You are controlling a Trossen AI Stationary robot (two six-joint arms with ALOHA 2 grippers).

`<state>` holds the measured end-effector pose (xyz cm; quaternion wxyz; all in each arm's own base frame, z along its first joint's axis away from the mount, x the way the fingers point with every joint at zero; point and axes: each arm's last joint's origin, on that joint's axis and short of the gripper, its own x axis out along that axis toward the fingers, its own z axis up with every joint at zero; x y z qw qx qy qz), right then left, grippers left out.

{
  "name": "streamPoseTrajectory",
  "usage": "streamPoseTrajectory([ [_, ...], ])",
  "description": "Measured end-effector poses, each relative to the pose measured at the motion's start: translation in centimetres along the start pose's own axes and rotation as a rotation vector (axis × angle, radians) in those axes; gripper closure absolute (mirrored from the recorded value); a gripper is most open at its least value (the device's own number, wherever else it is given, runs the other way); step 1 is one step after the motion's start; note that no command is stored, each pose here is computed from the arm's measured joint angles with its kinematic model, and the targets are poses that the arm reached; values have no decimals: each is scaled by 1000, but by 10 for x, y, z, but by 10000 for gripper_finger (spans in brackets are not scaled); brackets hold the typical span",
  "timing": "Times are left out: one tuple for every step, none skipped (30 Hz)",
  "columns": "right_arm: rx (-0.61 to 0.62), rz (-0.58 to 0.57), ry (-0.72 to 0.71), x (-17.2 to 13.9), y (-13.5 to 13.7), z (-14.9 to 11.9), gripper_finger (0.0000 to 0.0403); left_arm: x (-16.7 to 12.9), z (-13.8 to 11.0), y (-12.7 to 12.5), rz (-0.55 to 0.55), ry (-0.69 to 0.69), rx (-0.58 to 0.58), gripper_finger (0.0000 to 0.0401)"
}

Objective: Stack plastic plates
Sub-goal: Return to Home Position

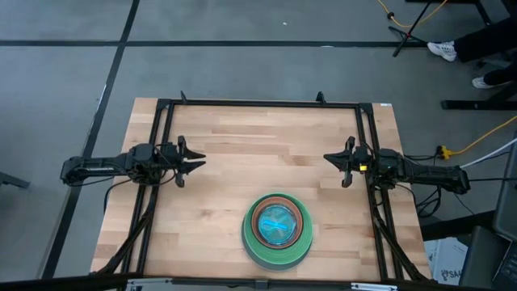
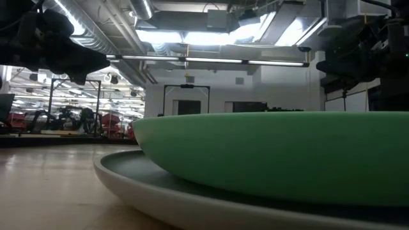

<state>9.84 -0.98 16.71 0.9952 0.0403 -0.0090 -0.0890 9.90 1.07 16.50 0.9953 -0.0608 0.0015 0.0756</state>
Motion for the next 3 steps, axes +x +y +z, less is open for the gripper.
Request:
streamPoseTrajectory([
  [0,0,0,0,0,0,398,0,0,0,0,0,0,298],
  [0,0,0,0,0,0,398,0,0,0,0,0,0,298],
  [0,0,0,0,0,0,398,0,0,0,0,0,0,298],
])
